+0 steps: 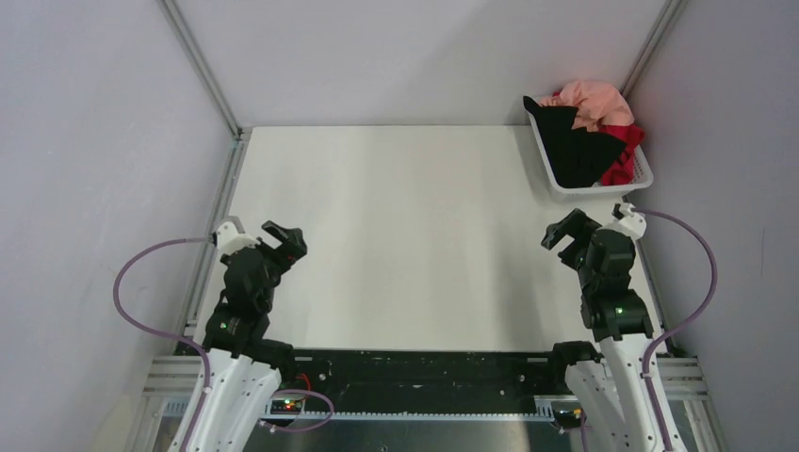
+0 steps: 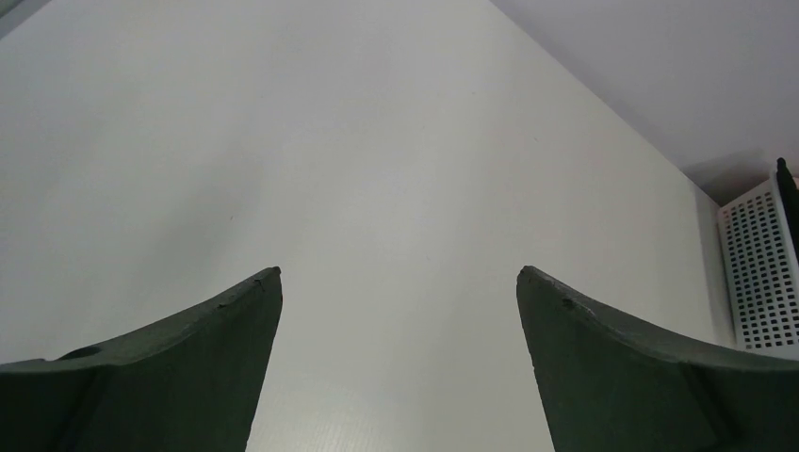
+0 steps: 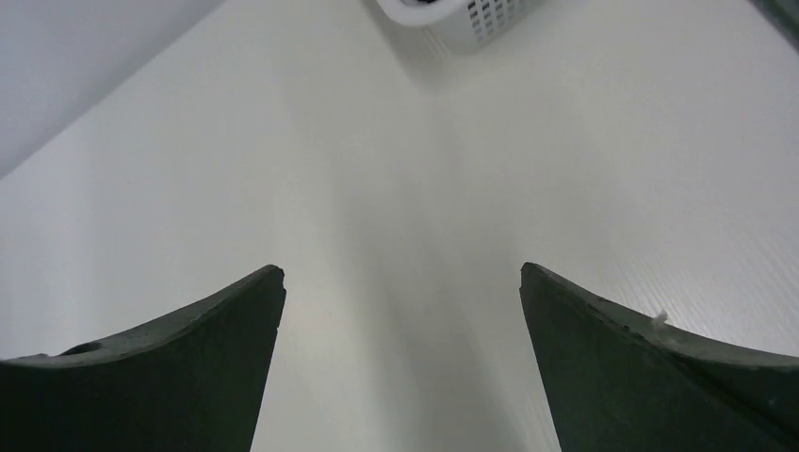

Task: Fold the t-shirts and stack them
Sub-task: Grab crumpled tshirt from bin with the right arm

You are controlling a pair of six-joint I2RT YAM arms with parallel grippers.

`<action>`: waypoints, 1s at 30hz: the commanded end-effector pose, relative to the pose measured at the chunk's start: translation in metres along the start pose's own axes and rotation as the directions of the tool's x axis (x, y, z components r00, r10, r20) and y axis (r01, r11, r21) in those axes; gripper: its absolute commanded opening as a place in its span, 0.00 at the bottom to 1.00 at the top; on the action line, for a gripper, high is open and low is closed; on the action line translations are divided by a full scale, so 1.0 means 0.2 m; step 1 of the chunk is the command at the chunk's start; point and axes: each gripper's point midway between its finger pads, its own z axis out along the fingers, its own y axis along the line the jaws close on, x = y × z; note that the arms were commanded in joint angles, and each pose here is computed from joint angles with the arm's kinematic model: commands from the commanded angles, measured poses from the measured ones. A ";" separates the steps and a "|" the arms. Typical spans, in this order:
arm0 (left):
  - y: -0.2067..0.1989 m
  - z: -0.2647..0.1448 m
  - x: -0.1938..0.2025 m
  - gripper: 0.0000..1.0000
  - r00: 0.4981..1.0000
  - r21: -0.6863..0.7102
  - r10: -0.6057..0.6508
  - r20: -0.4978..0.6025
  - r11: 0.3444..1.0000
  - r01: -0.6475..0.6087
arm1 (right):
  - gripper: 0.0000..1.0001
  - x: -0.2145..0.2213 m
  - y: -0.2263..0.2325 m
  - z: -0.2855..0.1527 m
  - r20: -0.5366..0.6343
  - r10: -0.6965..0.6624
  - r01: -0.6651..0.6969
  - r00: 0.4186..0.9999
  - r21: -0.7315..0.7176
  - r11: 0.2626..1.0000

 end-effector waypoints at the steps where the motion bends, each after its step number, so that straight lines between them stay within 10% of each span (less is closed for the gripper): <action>1: -0.04 0.00 -0.08 0.98 0.999 0.007 -0.009 0.035 1.000 0.009 | 1.00 -0.25 0.10 0.04 0.185 -0.019 0.029 0.983 -0.049 0.998; 11: -0.11 0.04 -0.14 0.98 0.996 0.048 0.052 0.068 0.997 -0.055 | 1.00 -0.68 0.16 0.39 0.227 -0.031 0.038 0.973 -0.027 0.999; 30: -0.31 0.17 -0.08 0.98 0.988 0.245 0.138 0.062 0.958 -0.150 | 0.95 -1.15 0.00 1.73 0.219 0.090 -0.111 0.972 0.088 0.990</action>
